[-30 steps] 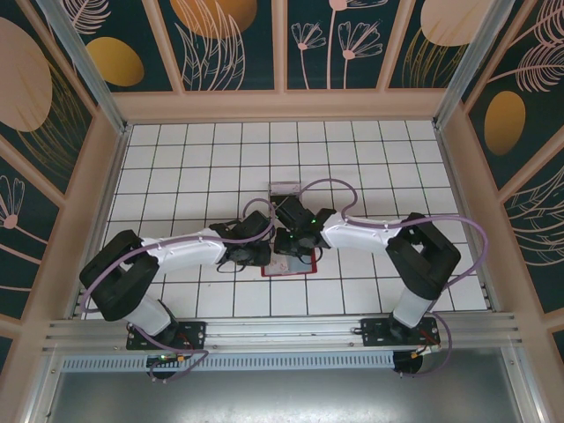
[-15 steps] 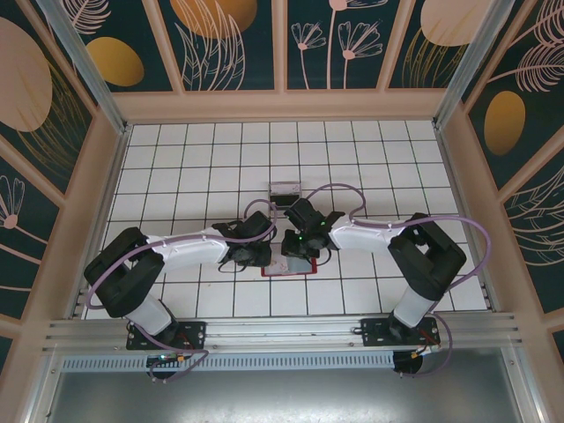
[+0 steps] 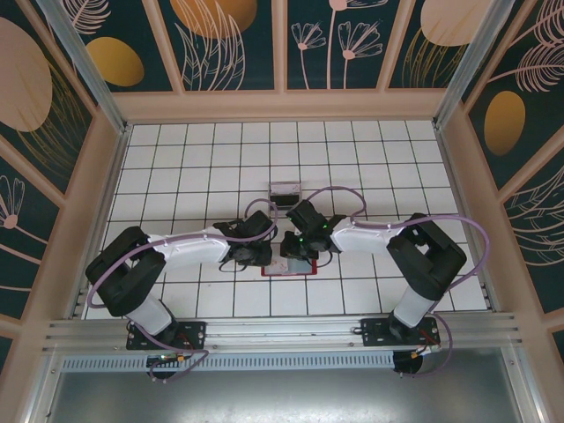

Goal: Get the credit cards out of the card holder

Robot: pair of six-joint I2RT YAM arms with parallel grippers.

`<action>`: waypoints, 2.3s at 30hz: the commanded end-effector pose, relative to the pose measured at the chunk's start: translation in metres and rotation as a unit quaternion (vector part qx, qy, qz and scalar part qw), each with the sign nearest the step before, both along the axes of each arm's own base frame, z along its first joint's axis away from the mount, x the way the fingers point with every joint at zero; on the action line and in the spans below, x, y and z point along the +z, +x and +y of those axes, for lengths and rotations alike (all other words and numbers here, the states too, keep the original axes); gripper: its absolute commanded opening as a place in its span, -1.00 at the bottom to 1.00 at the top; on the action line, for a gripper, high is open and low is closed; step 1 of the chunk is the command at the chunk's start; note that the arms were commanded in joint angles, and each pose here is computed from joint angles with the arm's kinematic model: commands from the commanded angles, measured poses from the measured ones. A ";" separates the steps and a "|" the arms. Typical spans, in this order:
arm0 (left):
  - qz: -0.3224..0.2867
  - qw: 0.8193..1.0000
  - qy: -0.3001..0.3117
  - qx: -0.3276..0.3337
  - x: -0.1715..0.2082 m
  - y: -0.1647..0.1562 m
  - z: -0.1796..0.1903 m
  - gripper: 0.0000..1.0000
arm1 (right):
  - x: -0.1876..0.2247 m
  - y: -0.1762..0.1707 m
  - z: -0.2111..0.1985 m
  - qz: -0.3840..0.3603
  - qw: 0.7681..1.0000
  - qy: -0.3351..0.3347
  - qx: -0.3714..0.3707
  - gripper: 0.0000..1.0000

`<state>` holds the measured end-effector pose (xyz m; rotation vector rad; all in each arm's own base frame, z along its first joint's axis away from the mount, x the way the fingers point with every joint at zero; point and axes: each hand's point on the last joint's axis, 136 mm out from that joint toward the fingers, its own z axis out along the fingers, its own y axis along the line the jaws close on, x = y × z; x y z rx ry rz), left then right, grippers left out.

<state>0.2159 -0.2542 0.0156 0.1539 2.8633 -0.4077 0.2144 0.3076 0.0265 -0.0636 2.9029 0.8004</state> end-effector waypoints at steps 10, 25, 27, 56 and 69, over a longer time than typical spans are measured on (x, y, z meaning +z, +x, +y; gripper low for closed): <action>0.028 0.999 0.037 -0.004 -0.020 -0.010 0.011 -0.54 | -0.020 -0.009 -0.005 0.018 1.000 0.004 0.017 -0.61; 0.035 0.998 0.044 -0.004 -0.024 -0.011 0.012 -0.54 | -0.004 -0.013 0.008 0.023 0.991 0.128 0.035 -0.68; 0.035 0.998 0.045 -0.005 -0.024 -0.011 0.012 -0.54 | -0.003 -0.013 0.008 0.023 0.990 0.138 0.035 -0.72; 0.035 0.998 0.053 0.006 -0.023 -0.012 0.018 -0.54 | 0.007 -0.011 -0.030 0.009 0.986 0.169 0.005 -0.76; 0.033 0.998 0.054 0.008 -0.022 -0.012 0.019 -0.54 | -0.006 -0.012 -0.021 0.032 0.982 0.186 0.009 -0.61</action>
